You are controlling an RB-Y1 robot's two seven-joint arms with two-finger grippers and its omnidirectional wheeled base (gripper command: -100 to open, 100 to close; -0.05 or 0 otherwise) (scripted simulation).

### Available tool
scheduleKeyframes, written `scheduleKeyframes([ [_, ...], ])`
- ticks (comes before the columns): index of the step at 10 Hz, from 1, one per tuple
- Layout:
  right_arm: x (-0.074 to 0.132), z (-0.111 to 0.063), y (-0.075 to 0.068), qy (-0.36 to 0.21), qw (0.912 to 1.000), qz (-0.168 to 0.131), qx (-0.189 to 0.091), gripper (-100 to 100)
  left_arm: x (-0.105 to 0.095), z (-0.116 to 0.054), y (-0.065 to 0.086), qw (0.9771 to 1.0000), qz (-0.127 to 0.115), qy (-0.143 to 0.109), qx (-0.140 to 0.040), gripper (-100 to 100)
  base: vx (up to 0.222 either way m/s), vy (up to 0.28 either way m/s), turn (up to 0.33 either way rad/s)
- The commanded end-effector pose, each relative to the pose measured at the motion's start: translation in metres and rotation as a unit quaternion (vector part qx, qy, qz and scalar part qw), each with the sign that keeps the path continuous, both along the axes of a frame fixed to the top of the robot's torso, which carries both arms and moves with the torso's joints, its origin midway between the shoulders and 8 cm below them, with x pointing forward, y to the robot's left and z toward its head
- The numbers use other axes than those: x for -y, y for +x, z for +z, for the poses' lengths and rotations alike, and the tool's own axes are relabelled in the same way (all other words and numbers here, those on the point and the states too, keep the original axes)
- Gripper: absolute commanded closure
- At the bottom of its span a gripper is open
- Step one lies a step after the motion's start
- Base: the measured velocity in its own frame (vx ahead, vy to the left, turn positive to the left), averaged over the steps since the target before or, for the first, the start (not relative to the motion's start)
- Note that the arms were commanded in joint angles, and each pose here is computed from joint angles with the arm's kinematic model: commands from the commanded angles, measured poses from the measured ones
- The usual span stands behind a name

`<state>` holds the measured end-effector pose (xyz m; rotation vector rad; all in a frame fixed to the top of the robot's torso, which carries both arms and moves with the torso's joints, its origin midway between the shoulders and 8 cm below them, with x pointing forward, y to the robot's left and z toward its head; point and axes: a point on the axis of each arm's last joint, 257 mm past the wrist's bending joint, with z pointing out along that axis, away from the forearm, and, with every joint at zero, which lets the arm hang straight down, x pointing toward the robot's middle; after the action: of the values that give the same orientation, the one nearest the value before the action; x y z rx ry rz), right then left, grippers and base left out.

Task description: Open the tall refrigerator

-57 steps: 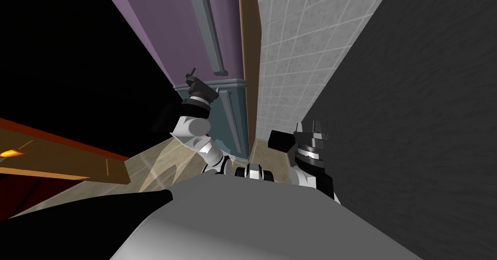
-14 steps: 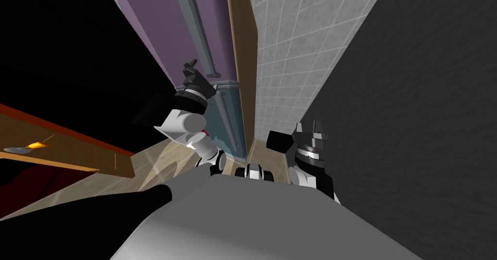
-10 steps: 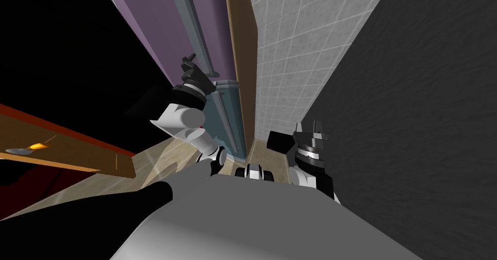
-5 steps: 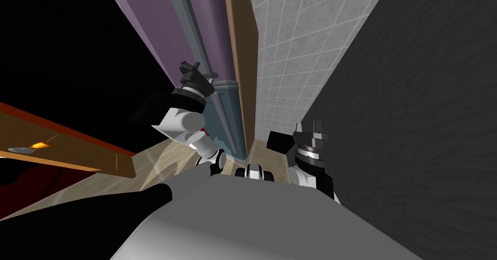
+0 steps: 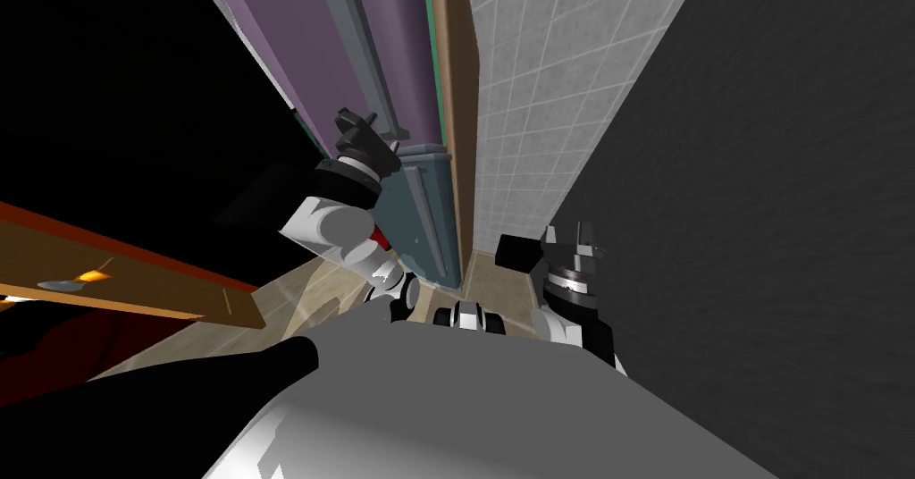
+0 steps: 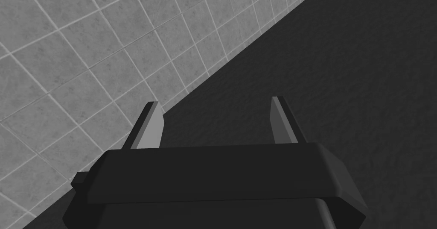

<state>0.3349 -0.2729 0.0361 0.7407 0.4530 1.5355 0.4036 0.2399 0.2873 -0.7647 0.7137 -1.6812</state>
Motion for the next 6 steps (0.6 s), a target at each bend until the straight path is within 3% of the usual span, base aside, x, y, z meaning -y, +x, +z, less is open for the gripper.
scheduleKeyframes([
  [1, 0.0, 0.0, 0.0, 0.0, 1.0, 0.0, 0.0, 0, 0.018, 0.004, -0.007, 0.9991, -0.041, -0.003, -0.002, 100, -0.217, 0.317, -0.061],
  [5, 0.0, 0.0, 0.0, 0.0, 1.0, 0.0, 0.0, 0, 0.052, 0.007, -0.02, 0.994, -0.109, 0.003, -0.008, 100, -0.232, 0.285, -0.059],
  [6, 0.0, 0.0, 0.0, 0.0, 1.0, 0.0, 0.0, 0, 0.051, 0.001, -0.014, 0.9946, -0.102, 0.003, -0.017, 100, -0.117, 0.133, -0.032],
])
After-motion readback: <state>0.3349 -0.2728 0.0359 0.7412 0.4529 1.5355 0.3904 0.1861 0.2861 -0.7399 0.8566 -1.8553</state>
